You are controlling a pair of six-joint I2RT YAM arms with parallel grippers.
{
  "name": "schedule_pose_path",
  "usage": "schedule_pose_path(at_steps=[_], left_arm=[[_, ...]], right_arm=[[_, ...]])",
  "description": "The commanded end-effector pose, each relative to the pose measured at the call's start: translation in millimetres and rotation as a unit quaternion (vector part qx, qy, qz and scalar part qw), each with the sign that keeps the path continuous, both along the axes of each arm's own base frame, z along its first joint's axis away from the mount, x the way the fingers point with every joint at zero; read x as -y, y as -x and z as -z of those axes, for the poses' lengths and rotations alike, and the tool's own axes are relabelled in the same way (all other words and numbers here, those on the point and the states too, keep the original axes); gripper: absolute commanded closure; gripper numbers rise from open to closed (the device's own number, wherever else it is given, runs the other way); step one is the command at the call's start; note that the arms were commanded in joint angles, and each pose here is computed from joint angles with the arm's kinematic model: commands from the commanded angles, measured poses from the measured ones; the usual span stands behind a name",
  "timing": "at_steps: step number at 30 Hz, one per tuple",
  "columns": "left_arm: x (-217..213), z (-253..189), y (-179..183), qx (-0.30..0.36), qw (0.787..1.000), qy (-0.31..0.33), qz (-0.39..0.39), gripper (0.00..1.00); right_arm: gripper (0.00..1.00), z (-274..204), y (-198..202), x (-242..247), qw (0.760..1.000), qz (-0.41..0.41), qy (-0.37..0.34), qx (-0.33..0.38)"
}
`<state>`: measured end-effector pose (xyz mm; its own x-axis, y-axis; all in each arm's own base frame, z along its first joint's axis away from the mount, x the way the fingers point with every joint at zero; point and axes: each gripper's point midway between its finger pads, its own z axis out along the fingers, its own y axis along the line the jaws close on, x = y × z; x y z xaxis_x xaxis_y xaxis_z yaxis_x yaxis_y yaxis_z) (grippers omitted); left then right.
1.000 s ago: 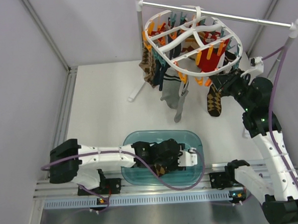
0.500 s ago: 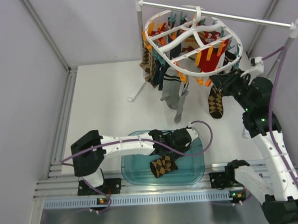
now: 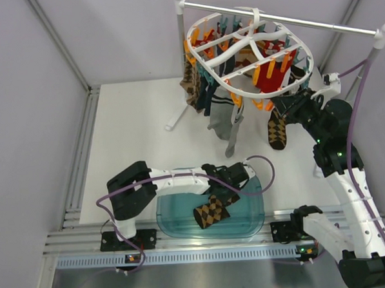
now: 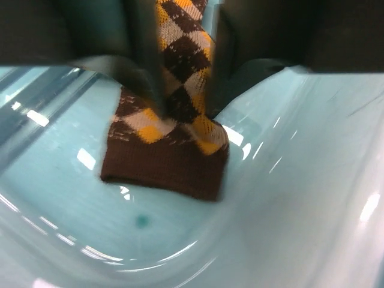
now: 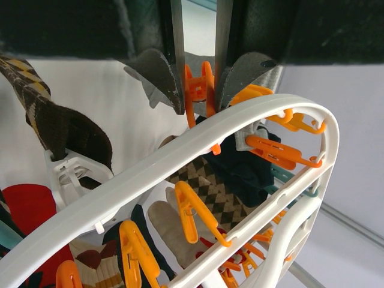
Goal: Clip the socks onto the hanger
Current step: Pick up the sock from the bin, then clamp the sock onto the hanger.
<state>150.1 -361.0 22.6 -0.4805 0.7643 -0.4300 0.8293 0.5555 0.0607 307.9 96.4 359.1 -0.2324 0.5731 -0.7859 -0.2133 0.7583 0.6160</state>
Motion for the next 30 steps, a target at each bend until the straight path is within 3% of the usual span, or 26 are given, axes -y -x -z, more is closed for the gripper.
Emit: schedule_pose_path(at_steps=[1, 3, 4, 6, 9, 10, 15, 20, 23, 26, 30], left_arm=[[10, 6, 10, -0.024, 0.999, 0.025, 0.034, 0.66], [10, -3, 13, -0.024, 0.997, 0.042, 0.052, 0.77], [12, -8, 13, -0.019, 0.997, 0.050, 0.058, 0.91], [17, -31, 11, -0.001, 0.994, 0.081, 0.073, 1.00], [23, -77, 5, 0.041, 0.985, 0.143, 0.085, 1.00], [23, -112, 5, 0.065, 0.975, 0.190, 0.092, 1.00], [30, -220, 8, 0.183, 0.903, 0.351, 0.169, 1.00], [40, -303, 4, 0.256, 0.854, 0.407, 0.198, 1.00], [53, -352, 0, 0.310, 0.809, 0.453, 0.210, 1.00], [68, -374, -7, 0.336, 0.788, 0.470, 0.215, 1.00], [83, -351, -34, 0.326, 0.785, 0.477, 0.225, 1.00]], right_arm=[[1.00, -6, -1, 6, 1.000, 0.014, 0.006, 0.010], [1.00, -6, 0, 6, 1.000, 0.014, 0.008, 0.011], [1.00, -7, 0, 7, 1.000, 0.014, 0.009, 0.012], [1.00, -6, 0, 6, 1.000, 0.013, 0.010, 0.012], [1.00, -7, -1, 7, 1.000, 0.013, 0.009, 0.013], [1.00, -8, 0, 6, 1.000, 0.012, 0.008, 0.014], [1.00, -16, 1, 4, 1.000, 0.007, 0.005, 0.021], [1.00, -20, 0, 3, 1.000, 0.005, 0.001, 0.023], [1.00, -20, -2, 2, 1.000, 0.003, -0.008, 0.020], [1.00, -19, -4, 1, 1.000, 0.001, -0.014, 0.017], [1.00, -22, -4, -1, 1.000, -0.003, -0.020, 0.020]])
